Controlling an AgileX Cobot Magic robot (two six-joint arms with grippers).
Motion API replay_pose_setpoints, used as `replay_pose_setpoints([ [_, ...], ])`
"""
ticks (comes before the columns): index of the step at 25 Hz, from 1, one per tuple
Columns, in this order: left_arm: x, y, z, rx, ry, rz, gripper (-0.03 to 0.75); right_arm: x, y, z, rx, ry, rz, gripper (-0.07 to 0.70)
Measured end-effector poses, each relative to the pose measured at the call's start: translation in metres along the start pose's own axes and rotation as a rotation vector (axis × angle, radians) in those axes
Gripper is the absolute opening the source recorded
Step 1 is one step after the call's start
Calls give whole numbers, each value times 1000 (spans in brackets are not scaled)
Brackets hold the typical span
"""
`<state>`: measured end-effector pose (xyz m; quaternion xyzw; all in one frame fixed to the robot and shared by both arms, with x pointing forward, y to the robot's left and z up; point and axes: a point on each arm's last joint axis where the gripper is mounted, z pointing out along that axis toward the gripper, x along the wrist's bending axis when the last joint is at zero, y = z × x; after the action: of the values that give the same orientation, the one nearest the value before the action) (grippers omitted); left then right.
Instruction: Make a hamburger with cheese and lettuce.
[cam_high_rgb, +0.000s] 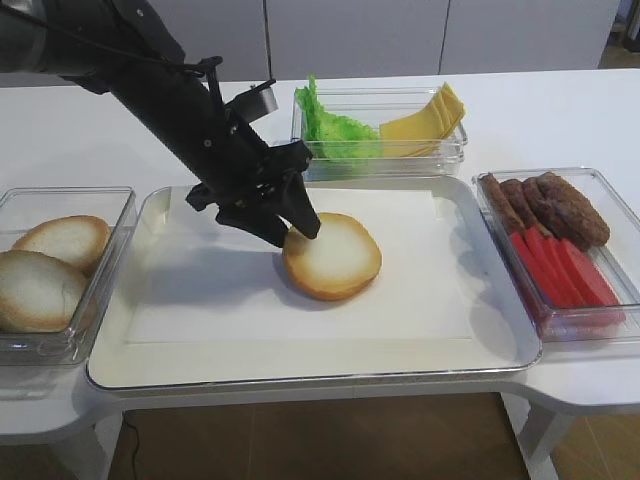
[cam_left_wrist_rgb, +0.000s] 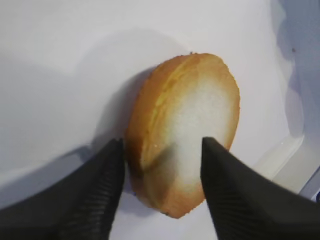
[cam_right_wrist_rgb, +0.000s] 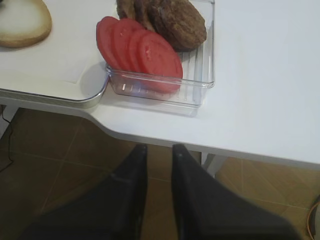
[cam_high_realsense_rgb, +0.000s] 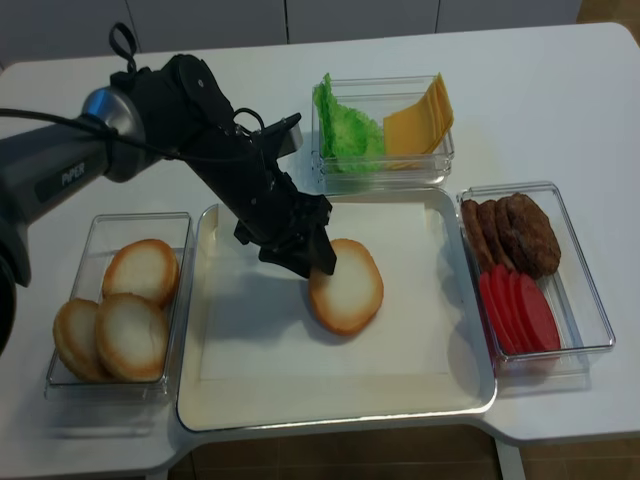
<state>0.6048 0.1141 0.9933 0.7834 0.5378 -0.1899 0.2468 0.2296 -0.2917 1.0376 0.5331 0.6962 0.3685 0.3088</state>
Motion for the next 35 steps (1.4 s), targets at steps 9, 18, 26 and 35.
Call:
replay_pose_setpoints([
  [9,-6,1,-8,-17,-2,18,476,0,0,0,0,0,0,135],
  [18,-25,-9,-65,-86,195,124,477,0,0,0,0,0,0,135],
  [26,-25,-34,-121,-83,550,145,477,0,0,0,0,0,0,135],
  [35,-15,-54,-183,-229,643,49,477,0,0,0,0,0,0,135],
])
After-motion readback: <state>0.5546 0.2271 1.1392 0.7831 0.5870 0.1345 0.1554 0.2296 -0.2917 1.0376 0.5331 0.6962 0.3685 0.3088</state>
